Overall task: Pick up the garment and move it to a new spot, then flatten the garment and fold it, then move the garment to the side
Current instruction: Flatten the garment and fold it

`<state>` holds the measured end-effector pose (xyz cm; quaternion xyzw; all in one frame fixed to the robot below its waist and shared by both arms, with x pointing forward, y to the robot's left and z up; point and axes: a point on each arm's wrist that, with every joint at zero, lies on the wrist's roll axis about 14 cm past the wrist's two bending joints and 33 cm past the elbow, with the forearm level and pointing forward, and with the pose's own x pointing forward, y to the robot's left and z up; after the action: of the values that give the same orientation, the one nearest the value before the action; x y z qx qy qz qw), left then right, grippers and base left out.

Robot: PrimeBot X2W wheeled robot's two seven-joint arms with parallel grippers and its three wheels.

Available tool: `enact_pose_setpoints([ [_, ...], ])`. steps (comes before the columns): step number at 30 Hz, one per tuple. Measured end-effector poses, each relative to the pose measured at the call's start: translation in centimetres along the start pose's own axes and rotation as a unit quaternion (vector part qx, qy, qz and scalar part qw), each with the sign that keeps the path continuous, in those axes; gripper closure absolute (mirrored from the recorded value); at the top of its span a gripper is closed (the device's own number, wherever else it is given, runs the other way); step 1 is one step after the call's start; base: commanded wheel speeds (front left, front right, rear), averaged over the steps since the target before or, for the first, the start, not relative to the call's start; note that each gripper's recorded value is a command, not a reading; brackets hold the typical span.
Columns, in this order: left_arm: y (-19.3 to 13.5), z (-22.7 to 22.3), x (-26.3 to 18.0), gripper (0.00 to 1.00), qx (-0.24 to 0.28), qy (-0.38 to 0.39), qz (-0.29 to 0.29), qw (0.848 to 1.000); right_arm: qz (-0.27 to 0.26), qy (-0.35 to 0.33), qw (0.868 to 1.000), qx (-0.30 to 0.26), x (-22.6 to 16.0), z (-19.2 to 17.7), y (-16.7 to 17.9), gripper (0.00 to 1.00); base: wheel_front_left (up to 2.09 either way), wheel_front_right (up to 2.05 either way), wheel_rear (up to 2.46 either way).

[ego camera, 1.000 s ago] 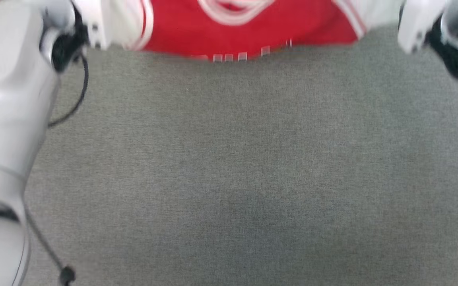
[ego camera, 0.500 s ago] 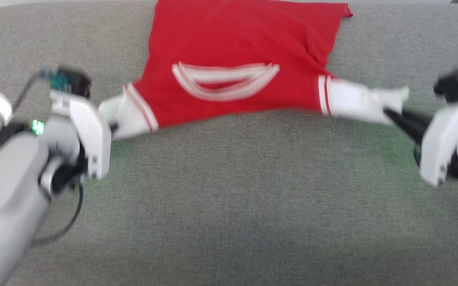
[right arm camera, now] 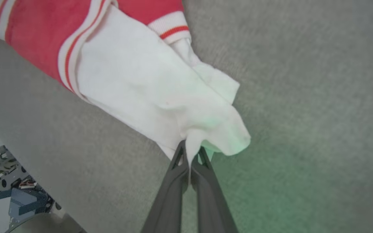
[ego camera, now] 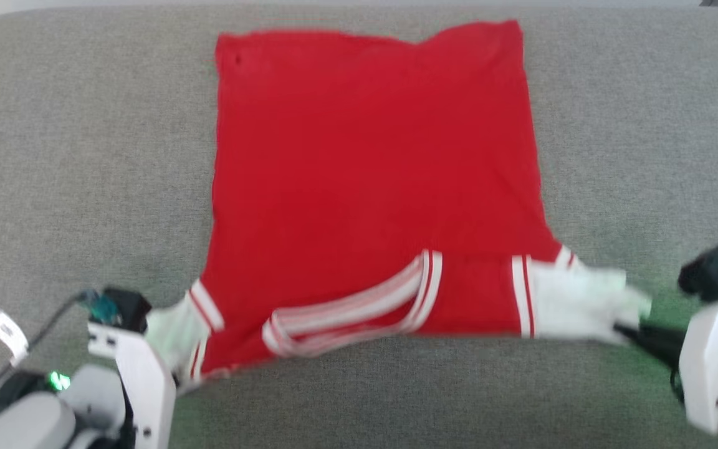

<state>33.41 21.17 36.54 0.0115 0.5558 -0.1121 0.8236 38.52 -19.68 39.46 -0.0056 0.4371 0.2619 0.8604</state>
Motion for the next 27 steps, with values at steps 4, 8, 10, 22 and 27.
enact_pose_setpoints([
  [4, -1.0, -3.4, -0.2, 1.00, -0.016, 0.050, -0.010, 0.999, 0.019, 0.057, 0.998, 0.017, -0.7, -3.6, 1.3, 1.00, 0.00, 0.00, 0.00],
  [8, -1.7, -5.2, -0.2, 1.00, -0.022, 0.071, -0.011, 0.997, 0.034, 0.098, 0.994, 0.044, -1.4, -6.4, 2.3, 1.00, 0.00, 0.00, 0.00],
  [10, -1.9, -5.3, -0.1, 1.00, -0.026, 0.068, -0.013, 0.997, 0.035, 0.106, 0.993, 0.048, -1.6, -7.1, 2.5, 1.00, 0.00, 0.00, 0.00],
  [22, -3.7, -3.2, 0.8, 1.00, -0.046, -0.009, -0.039, 0.998, 0.006, 0.033, 0.998, 0.047, -2.2, -4.2, 1.4, 0.00, 0.00, 0.00, 0.00],
  [27, -3.8, -3.0, 1.0, 1.00, -0.049, -0.014, -0.041, 0.998, -0.023, -0.058, 0.998, 0.026, -3.4, 1.2, 0.0, 0.00, 0.00, 0.00, 0.00],
])
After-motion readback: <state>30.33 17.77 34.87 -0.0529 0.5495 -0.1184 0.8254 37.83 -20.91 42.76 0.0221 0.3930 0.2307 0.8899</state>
